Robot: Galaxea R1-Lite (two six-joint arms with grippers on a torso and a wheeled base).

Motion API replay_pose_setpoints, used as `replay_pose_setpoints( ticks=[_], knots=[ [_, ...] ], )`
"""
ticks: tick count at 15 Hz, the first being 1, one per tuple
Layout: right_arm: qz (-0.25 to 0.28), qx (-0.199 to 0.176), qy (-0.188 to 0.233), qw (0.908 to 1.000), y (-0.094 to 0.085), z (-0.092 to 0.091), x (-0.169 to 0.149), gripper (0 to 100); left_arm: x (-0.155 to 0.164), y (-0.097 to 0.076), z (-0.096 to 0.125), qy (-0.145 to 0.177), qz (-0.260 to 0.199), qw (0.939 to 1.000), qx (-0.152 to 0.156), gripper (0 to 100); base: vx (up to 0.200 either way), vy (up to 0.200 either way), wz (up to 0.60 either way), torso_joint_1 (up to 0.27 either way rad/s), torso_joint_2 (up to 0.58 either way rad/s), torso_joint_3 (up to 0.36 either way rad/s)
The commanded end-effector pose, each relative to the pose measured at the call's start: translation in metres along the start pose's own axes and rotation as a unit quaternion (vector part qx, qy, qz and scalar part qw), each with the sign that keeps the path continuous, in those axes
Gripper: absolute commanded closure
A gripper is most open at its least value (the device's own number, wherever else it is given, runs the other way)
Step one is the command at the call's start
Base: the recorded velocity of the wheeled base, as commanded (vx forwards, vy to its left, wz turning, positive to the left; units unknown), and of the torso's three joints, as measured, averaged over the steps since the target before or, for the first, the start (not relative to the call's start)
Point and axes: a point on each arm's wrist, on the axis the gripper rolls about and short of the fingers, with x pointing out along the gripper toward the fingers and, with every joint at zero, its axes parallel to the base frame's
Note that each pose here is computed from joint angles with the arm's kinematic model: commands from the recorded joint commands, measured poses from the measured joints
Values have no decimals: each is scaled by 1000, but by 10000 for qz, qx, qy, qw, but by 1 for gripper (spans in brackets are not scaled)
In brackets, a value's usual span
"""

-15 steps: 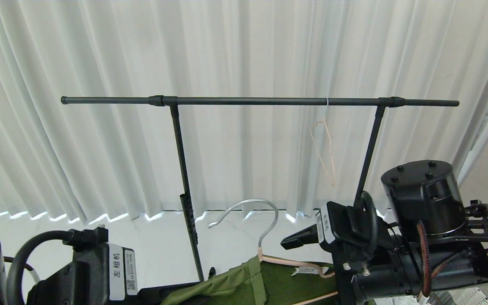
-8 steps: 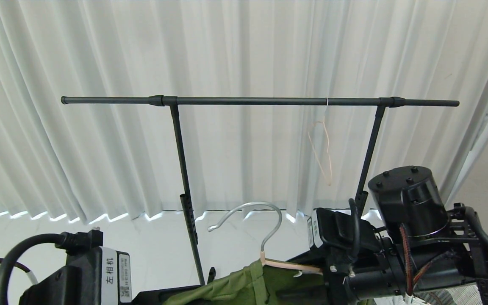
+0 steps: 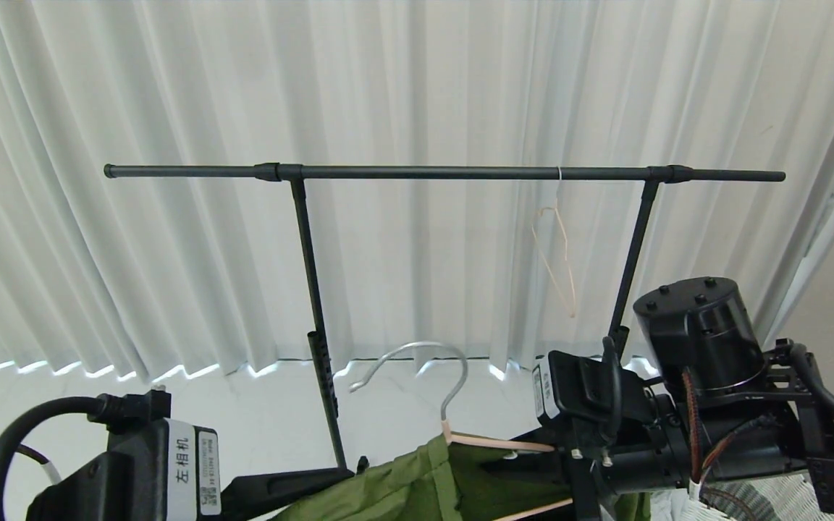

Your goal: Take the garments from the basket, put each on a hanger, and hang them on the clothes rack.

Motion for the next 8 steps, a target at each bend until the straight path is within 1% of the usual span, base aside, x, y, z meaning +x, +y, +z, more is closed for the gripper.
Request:
replay_pose_setpoints(
  ticks=[1,3,6,7,8],
  knots=[
    [-30,-98,-88,9999,0,4,-4,100,1,0,0,19,-3,10000,-6,0,0,0,0,0,0,0],
    [-91,-196,-162,9996,1,7,-10,100,1,0,-1,34,-8,10000,-24,0,0,0,0,0,0,0],
    [-416,-335,-185,9984,-9,3,-28,100,2,0,-5,116,33,9999,-102,0,0,0,0,0,0,0],
    [-571,-356,-218,9975,-15,1,-38,100,1,8,-16,364,335,9985,-254,0,0,0,0,0,0,0],
    [-681,-319,-198,9970,-17,0,-46,100,0,13,-25,572,537,9962,-376,0,0,0,0,0,0,0]
  ],
)
